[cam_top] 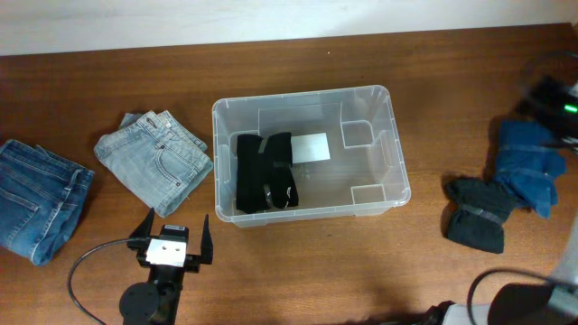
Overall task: Pack container
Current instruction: 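Withdraw the right gripper and grasp the dark teal socks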
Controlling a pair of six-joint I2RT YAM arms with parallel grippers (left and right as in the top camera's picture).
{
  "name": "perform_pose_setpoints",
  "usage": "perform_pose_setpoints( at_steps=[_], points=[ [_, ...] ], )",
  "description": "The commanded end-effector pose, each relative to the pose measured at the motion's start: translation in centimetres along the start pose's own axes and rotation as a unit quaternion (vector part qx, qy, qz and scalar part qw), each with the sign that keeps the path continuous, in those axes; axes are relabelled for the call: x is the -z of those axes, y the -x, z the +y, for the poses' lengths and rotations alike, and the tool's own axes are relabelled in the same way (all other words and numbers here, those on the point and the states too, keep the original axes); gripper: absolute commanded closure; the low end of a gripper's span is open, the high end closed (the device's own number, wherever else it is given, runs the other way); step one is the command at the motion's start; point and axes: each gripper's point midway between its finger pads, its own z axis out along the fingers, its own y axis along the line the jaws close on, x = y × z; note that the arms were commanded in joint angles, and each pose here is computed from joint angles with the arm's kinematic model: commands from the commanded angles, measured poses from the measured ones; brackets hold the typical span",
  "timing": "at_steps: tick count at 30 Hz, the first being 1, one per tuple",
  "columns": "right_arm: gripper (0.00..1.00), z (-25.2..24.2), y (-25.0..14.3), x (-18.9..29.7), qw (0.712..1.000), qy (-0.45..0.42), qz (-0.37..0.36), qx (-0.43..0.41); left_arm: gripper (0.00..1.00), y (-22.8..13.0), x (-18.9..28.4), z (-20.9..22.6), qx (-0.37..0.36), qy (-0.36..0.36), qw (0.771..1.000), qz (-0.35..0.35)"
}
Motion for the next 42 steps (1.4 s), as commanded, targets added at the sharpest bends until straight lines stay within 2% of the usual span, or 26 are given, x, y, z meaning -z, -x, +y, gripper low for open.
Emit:
perform_pose_setpoints(
  at_steps=[1,6,8,13,17,24,25,27,28,31,34,38,42],
  points=[
    [0.07,-5.6,1.0,-2.1,0.999,-0.037,0.014,-0.034,0.01,-0.3,-0.1,-0.1,-0.008,-0.003,1.0,0.0],
    [0.07,-10.1,1.5,-6.7,0.995,-0.022,0.04,-0.089,0.0,-0.3,-0.1,-0.1,-0.008,-0.003,1.0,0.0],
    [0.07,-11.1,1.3,-9.1,0.995,-0.002,0.056,-0.085,0.01,-0.3,-0.1,-0.1,-0.008,-0.003,1.0,0.0],
    [0.05,-12.5,-1.1,-15.4,0.991,0.032,0.116,-0.051,0.01,-0.3,-0.1,-0.1,-0.008,-0.003,1.0,0.0],
    [0.04,-13.5,-3.9,-20.0,0.984,0.041,0.166,-0.059,0.01,-0.3,-0.1,-0.1,-0.008,-0.003,1.0,0.0],
    [0.04,-13.6,-6.1,-24.0,0.978,0.069,0.192,-0.051,0.01,-0.3,-0.1,-0.1,-0.008,-0.003,1.0,0.0],
    [0.07,-13.7,-6.3,-24.2,0.977,0.069,0.195,-0.052,0.01,-0.3,-0.1,-0.1,-0.008,-0.003,1.0,0.0],
    [0.39,-13.7,-6.6,-24.5,0.976,0.069,0.199,-0.054,0.01,-0.3,-0.1,-0.1,-0.008,-0.003,1.0,0.0],
    [0.5,-13.7,-6.7,-24.5,0.975,0.069,0.201,-0.056,0.01,-0.3,-0.1,-0.1,-0.008,-0.003,1.0,0.0],
    [0.71,-13.4,-6.8,-24.4,0.974,0.077,0.204,-0.059,0.01,-0.3,-0.1,-0.1,-0.008,-0.003,1.0,0.0],
    [0.82,-12.5,-6.7,-24.2,0.971,0.103,0.204,-0.066,0.01,-0.3,-0.1,-0.1,-0.008,-0.003,1.0,0.0],
    [0.87,-10.3,-5.5,-23.4,0.966,0.164,0.187,-0.075,0.01,-0.3,-0.1,-0.1,-0.008,-0.003,1.0,0.0],
    [0.9,-7.7,-2.4,-20.4,0.958,0.23,0.154,-0.076,0.01,-0.3,-0.1,-0.1,-0.008,-0.003,1.0,0.0]
  ],
)
